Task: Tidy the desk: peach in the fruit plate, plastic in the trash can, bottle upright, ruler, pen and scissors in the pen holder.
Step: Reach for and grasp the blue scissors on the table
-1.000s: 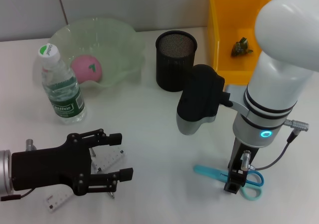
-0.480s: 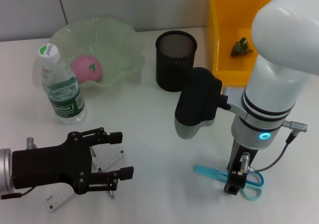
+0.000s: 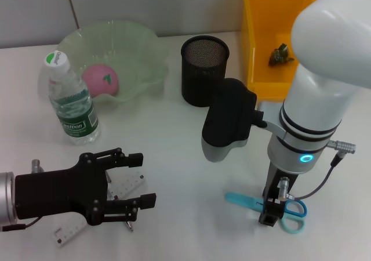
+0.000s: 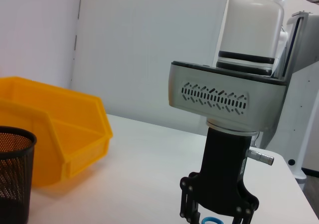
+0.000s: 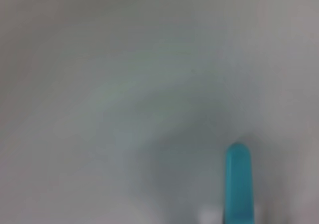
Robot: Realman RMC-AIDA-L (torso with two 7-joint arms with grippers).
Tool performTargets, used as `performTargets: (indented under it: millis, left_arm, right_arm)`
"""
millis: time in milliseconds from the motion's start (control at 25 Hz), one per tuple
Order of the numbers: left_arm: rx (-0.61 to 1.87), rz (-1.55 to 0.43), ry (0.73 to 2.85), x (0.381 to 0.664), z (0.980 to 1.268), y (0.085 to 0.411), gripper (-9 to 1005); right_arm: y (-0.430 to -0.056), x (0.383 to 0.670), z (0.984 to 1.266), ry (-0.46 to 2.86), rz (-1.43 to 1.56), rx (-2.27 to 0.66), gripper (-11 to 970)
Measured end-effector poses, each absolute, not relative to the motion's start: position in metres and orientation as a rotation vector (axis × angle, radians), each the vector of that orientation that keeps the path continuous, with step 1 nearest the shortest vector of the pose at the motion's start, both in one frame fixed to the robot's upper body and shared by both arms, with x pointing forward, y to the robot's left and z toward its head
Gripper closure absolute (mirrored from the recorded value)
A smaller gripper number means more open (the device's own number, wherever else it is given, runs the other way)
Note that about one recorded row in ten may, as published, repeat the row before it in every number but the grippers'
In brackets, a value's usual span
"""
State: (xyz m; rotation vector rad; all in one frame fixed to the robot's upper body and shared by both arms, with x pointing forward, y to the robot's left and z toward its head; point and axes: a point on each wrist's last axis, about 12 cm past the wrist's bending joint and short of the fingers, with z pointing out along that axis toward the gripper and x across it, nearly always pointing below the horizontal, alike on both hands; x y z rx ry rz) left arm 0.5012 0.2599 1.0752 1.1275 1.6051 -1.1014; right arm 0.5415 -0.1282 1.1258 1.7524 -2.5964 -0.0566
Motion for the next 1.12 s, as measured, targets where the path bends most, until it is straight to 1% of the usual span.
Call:
performTargets:
  millis: [640, 920, 1120]
  left_arm:
    - [1.126, -1.093, 1.603, 0.5027, 1.0764, 0.2606, 166]
    - [1.126, -1.090, 1.602, 0.5032, 1.0769, 0.2610, 166]
    - [1.127, -1.089, 1.601, 0.5034, 1.0771, 0.2612, 164]
  right_arm:
    - [-0.1259, 0.5397, 1.1226, -2.574, -0.016, 1.786, 468]
    - [-0.1254, 0.5400, 1.1231, -2.573, -0.012, 1.789, 523]
    - [-0.1247, 0.5399, 1.1240, -2.575, -0.012, 1.795, 531]
